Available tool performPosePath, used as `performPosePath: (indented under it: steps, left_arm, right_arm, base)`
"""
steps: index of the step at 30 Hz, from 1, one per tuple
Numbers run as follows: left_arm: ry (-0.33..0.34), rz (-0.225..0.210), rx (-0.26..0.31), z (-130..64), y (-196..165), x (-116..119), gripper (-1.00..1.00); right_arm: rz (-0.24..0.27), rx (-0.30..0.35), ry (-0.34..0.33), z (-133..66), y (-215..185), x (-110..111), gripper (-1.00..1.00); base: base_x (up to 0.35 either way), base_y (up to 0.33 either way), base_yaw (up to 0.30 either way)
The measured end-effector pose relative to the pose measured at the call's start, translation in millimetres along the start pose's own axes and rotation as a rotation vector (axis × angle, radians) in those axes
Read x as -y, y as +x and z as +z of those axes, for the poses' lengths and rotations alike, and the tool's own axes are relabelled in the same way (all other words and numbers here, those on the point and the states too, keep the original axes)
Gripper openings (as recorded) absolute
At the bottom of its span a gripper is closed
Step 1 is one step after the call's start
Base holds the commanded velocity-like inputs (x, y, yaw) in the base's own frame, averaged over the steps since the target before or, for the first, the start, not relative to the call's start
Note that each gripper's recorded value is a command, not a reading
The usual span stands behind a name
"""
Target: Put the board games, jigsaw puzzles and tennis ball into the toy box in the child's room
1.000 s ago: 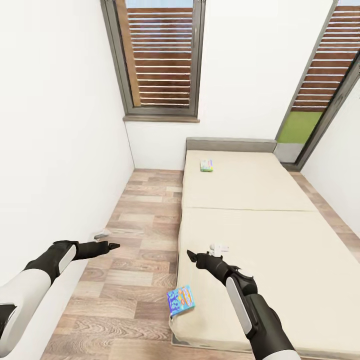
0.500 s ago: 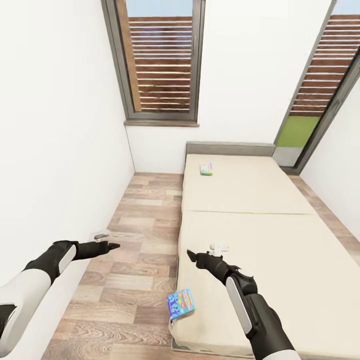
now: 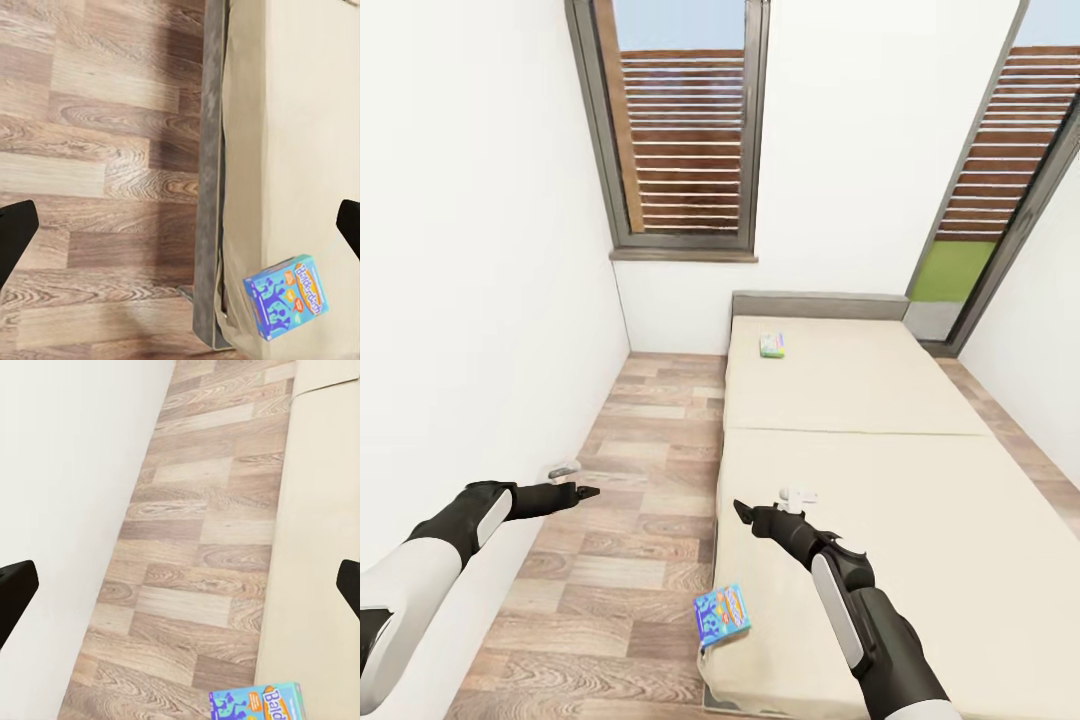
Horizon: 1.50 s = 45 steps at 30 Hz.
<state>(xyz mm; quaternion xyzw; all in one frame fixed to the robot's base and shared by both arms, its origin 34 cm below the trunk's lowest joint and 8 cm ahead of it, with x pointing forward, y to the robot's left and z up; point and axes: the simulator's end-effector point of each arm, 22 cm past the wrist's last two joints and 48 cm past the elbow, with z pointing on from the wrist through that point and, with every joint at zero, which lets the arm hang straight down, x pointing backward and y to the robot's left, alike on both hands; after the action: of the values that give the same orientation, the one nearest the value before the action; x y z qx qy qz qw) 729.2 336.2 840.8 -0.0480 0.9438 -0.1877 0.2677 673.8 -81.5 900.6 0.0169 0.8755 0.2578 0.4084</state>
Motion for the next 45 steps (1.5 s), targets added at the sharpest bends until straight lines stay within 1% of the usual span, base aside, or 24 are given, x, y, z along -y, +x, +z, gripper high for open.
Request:
performPosePath:
  steps: [45]
  left_arm:
    - [0.014,0.025,0.069,-31.3,-31.5,17.3,1.00]
  right_arm:
    - [-0.032,0.066,-0.019,-17.9,-33.8,-19.4,1.00]
  base:
    - [0.000,0.000,0.000]
